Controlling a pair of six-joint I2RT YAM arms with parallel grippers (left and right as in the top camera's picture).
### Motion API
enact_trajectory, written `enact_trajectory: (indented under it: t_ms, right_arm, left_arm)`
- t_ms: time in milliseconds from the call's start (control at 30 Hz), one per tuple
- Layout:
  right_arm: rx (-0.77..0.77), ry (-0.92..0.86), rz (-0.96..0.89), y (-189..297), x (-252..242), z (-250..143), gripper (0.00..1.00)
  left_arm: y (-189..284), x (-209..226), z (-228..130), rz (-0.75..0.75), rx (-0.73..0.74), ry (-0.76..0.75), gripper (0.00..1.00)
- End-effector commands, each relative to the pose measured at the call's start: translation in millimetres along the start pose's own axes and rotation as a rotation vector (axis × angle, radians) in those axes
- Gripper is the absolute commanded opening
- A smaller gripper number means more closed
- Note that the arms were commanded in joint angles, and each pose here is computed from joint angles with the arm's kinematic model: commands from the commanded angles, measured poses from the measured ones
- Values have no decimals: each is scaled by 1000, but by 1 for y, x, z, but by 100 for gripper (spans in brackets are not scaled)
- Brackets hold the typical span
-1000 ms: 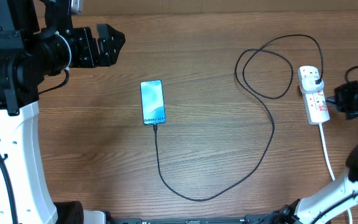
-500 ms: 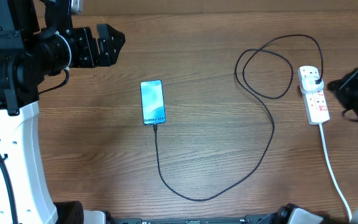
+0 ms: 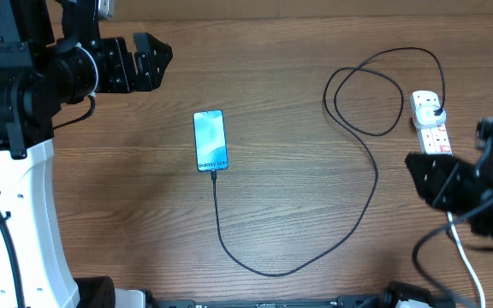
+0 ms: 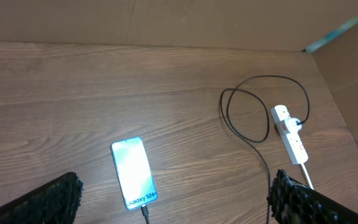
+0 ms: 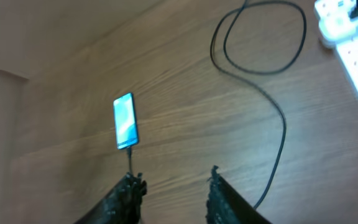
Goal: Plug charger to phone and switch on socket
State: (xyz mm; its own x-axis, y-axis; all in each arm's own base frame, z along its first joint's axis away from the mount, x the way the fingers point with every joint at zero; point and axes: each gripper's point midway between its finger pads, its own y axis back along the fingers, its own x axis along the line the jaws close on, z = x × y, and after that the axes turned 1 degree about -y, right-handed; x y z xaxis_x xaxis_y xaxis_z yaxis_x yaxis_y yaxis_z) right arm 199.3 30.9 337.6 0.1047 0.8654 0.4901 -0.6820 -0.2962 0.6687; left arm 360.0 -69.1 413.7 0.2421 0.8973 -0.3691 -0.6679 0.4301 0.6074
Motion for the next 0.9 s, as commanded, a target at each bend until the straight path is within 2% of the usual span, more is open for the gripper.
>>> enact_trajectory:
  t_ms: [0, 167, 333, 700, 867]
  right_arm:
    - [12, 9, 2, 12, 4, -17, 100]
    - [142, -58, -30, 16, -3, -52, 100]
    - [147, -60, -40, 16, -5, -52, 100]
    - [122, -37, -56, 15, -8, -46, 100]
    - [24, 9, -82, 15, -12, -27, 100]
  left_arm:
    - [7, -7, 3, -9, -22, -17, 100]
    - [7, -7, 3, -9, -22, -17, 100]
    - [7, -7, 3, -9, -22, -17, 100]
    - [7, -7, 3, -9, -22, -17, 99]
    - [7, -7, 3, -9, -22, -17, 100]
